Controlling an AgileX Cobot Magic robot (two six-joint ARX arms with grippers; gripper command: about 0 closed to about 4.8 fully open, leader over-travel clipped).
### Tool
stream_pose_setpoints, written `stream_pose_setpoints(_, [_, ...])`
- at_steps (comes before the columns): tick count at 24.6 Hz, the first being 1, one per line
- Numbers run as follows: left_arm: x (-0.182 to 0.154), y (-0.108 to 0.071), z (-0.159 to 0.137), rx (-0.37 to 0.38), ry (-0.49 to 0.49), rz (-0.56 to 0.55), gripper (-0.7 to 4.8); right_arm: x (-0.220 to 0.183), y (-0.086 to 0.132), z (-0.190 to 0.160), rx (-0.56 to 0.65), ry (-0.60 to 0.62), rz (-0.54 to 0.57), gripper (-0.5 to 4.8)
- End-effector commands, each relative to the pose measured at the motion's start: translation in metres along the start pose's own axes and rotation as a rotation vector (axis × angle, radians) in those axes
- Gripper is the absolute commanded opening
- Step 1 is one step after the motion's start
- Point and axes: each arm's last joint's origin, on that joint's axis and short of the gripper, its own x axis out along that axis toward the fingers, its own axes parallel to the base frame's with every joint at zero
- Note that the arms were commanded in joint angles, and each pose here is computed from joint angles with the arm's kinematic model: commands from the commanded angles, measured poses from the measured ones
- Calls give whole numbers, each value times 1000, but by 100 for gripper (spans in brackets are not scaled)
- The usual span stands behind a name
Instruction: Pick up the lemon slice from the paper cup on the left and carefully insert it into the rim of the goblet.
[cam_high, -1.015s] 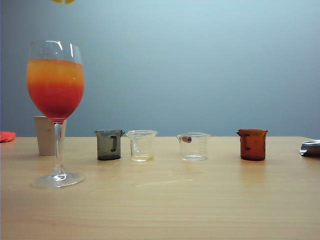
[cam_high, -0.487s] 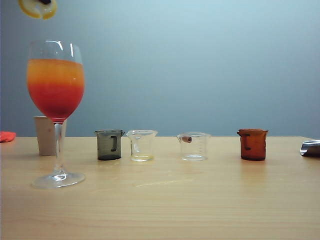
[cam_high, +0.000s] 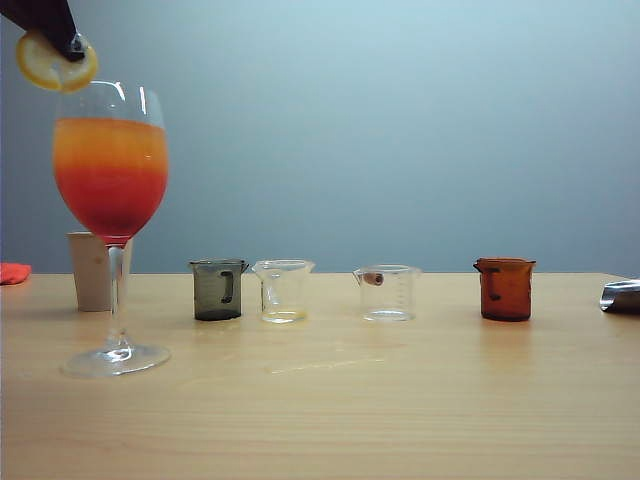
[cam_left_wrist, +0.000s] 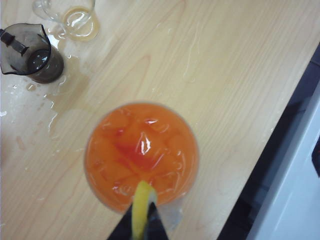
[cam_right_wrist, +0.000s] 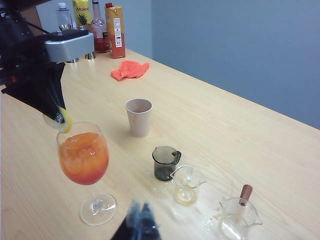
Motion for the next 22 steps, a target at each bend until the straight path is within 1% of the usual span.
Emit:
stream_pose_setpoints(1, [-3,3,1,54,-26,43,-6,-1,0,2,-1,-16,8,-2])
stream_pose_setpoints(3, [-2,5,1,97,-21,46,-6,-1,0,2,-1,-15,10,-2])
stream_pose_setpoints(5, [0,6,2,125,-16,45,-6,-1,0,2,-1,-16,10,-2])
stream_pose_setpoints(11, [7,13,3,131,-10,37,-6,-1,0,2,-1,-15,11,-2])
stream_pose_setpoints(18, [12,21,6,148,-27,59,-6,-1,0,2,-1,-16,11,-2])
stream_pose_setpoints(20, [12,22,7,171,-28,62,-6,-1,0,2,-1,-15,11,-2])
stream_pose_setpoints(22, [13,23,7,174,-31,65,-6,-1,0,2,-1,-16,11,-2])
